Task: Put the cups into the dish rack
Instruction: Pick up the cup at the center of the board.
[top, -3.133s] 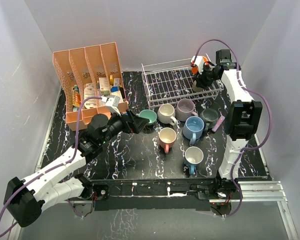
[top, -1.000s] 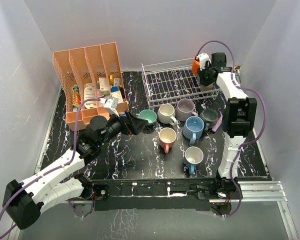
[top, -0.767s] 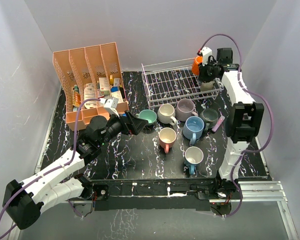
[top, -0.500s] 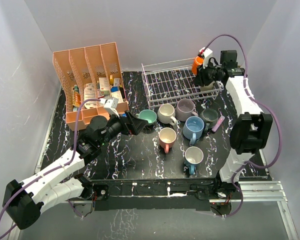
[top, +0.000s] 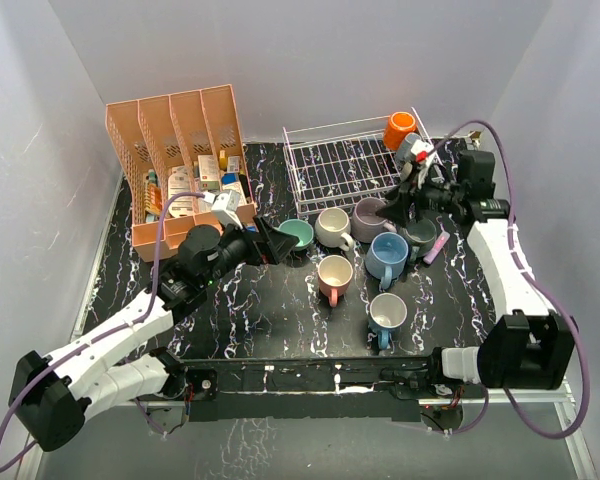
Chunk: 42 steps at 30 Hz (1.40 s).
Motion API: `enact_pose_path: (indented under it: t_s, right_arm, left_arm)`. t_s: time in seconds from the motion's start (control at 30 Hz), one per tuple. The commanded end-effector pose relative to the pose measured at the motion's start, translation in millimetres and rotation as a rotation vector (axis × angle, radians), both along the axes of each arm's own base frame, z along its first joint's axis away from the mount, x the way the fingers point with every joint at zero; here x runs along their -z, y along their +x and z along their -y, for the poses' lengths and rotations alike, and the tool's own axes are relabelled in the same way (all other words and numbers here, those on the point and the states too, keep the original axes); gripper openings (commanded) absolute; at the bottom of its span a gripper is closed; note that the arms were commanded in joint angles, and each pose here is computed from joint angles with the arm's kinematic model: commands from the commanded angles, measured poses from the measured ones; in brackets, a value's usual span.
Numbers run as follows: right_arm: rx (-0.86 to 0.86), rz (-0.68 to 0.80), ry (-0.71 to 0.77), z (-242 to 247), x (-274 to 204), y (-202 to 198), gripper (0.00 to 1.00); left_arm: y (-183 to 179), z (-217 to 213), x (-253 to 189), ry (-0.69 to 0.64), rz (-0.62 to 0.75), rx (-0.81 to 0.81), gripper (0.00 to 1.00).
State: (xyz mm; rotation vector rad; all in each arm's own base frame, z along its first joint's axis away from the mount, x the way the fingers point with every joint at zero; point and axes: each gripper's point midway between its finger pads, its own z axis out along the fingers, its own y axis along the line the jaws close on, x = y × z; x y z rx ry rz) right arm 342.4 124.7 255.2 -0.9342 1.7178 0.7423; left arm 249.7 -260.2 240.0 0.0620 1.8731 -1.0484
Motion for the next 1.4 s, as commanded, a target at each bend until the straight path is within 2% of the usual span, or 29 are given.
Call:
enact_pose_path:
  t_s: [0.0, 0.3, 0.47, 0.67, 0.77, 0.97, 1.17, 1.37]
  right_arm:
    - [-0.063, 0.089, 0.083, 3.7, -8.0, -17.5, 0.58]
    - [-0.082, 0.095, 0.148, 14.9, 9.8, -47.0, 0.59]
    - [-0.088, 0.087, 0.180, 18.9, 19.1, -55.9, 0.60]
    - [-0.069, 0.087, 0.175, 22.9, 23.1, -55.0, 0.60]
    - [-0.053, 0.086, 0.166, 24.6, 22.3, -52.6, 0.60]
    - [-0.019, 0.073, 0.149, 28.7, 25.8, -46.7, 0.60]
    - [-0.010, 0.066, 0.144, 30.0, 29.0, -44.4, 0.61]
    - [-0.007, 0.055, 0.142, 30.8, 32.4, -42.9, 0.61]
  left_arm:
    - [2.4, -0.2, -27.2, -0.025, 0.040, -0.001, 0.97]
    - [7.2, 11.0, -31.4, -0.028, -0.006, 0.021, 0.96]
    - [15.2, 20.4, -22.9, 0.009, -0.078, 0.025, 0.93]
    - [25.3, 23.6, 18.8, 0.240, -0.237, 0.006, 0.84]
    - [27.0, 26.8, 27.7, 0.387, -0.247, -0.011, 0.83]
    - [26.0, 37.0, 40.8, 0.719, -0.176, -0.015, 0.82]
    - [19.7, 59.4, 53.3, 0.870, -0.139, 0.081, 0.76]
    - [17.1, 70.8, 64.5, 0.945, -0.141, 0.171, 0.70]
